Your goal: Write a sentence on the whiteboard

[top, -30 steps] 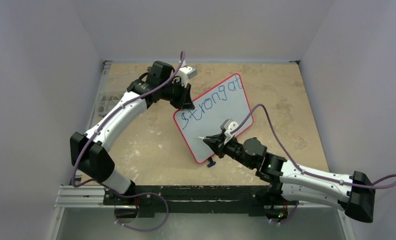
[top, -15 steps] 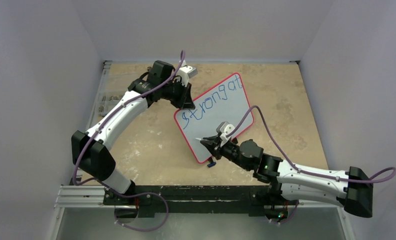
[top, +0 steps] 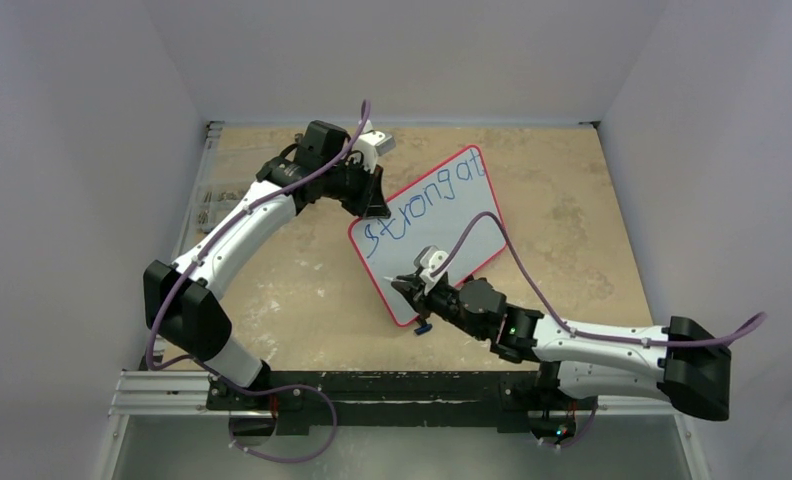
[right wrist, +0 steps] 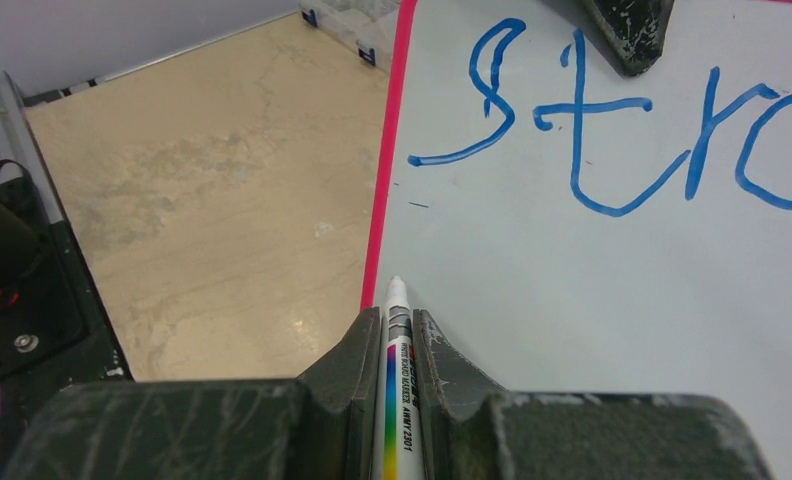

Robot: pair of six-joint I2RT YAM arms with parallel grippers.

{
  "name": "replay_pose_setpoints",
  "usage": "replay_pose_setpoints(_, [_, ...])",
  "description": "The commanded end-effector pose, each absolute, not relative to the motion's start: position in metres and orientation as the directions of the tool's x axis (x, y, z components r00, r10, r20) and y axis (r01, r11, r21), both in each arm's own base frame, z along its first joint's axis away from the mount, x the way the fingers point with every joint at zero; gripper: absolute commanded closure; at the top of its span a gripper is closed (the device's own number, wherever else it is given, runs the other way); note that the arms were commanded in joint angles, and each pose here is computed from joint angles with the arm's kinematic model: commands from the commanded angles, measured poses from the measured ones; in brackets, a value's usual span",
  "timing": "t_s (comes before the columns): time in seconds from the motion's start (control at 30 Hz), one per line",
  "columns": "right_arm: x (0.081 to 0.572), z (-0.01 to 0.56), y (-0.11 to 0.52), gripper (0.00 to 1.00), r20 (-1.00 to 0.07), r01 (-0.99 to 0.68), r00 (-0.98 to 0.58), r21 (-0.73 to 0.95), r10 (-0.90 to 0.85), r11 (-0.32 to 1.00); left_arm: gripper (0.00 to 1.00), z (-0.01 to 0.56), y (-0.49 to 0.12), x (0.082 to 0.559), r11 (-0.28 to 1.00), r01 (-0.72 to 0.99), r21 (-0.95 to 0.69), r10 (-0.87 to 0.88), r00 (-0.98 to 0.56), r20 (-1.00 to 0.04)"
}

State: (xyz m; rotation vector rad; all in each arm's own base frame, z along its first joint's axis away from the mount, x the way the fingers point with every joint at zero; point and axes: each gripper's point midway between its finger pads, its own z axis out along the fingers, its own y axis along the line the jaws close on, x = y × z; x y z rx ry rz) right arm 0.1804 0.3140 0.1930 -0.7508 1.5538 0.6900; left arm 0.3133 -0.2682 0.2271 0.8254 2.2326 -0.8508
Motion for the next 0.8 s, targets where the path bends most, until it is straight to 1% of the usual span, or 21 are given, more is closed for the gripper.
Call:
replay_pose_setpoints(0.0, [0.194, 0.229, 0.324, 1.0, -1.0, -0.757, -0.004, 0.004, 0.001, 0.653, 1.0, 0.179, -0.239, 0.311, 0.69, 0.683, -0.241, 0.45, -0.665, -0.596])
replay_pose_setpoints(0.43, [0.211, 0.239, 0.329, 1.0, -0.999, -0.707, 0.033, -0.035, -0.015, 0.706, 1.0, 0.179, -0.239, 0.311, 0.69, 0.681, -0.243, 0.449, -0.667, -0.594])
replay_pose_setpoints(0.77, [0.216, 0.218, 0.333, 1.0, -0.998, -0.693, 0.001, -0.05, -0.068, 0.719, 1.0, 0.179, -0.238, 0.312, 0.692, 0.681, -0.242, 0.449, -0.667, -0.595])
